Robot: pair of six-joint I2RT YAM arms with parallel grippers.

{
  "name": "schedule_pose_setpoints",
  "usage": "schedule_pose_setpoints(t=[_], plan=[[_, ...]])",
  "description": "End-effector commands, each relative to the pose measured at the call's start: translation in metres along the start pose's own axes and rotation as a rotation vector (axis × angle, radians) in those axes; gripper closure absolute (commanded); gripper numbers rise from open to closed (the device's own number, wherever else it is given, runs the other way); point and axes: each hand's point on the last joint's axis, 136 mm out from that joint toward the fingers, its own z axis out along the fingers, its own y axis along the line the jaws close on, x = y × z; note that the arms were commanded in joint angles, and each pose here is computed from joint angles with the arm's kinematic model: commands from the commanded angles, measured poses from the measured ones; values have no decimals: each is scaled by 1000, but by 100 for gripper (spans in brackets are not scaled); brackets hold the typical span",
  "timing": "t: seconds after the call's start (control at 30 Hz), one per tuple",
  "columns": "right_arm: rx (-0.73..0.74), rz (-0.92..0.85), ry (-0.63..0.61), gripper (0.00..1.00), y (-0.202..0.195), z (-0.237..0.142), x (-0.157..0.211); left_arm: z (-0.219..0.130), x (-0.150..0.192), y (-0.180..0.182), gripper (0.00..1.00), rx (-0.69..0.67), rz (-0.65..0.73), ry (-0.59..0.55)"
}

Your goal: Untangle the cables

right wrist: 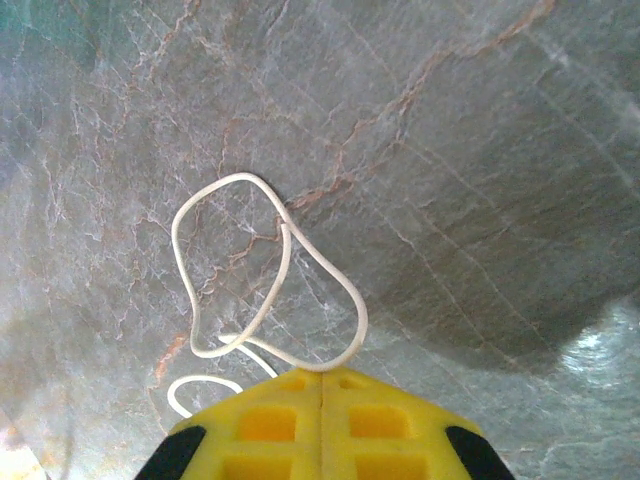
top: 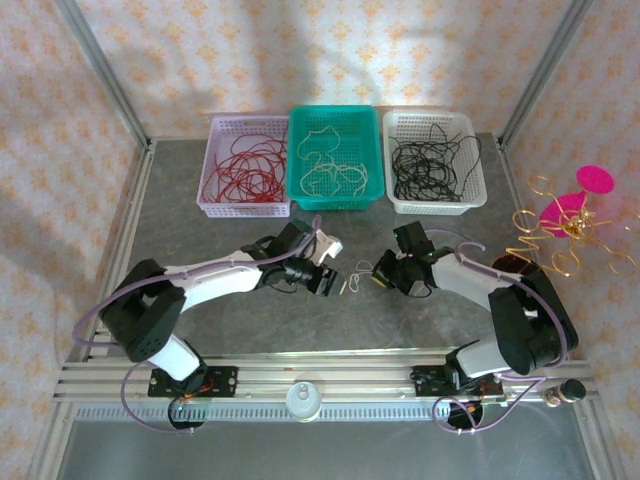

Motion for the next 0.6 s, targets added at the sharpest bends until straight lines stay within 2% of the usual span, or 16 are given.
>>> schedule_pose_setpoints(t=[0.0,0.33,0.57], plan=[[-10,-10,-27,94,11,-8,-8,16,-16,3,52,-2,17,-43],[-12,-19,-16,94,4,-10,-1,50,-24,1,52,32,10,-1],[-18,-24,-25,94,2,-13,1,62,-29,14,58,-31,-12,12]])
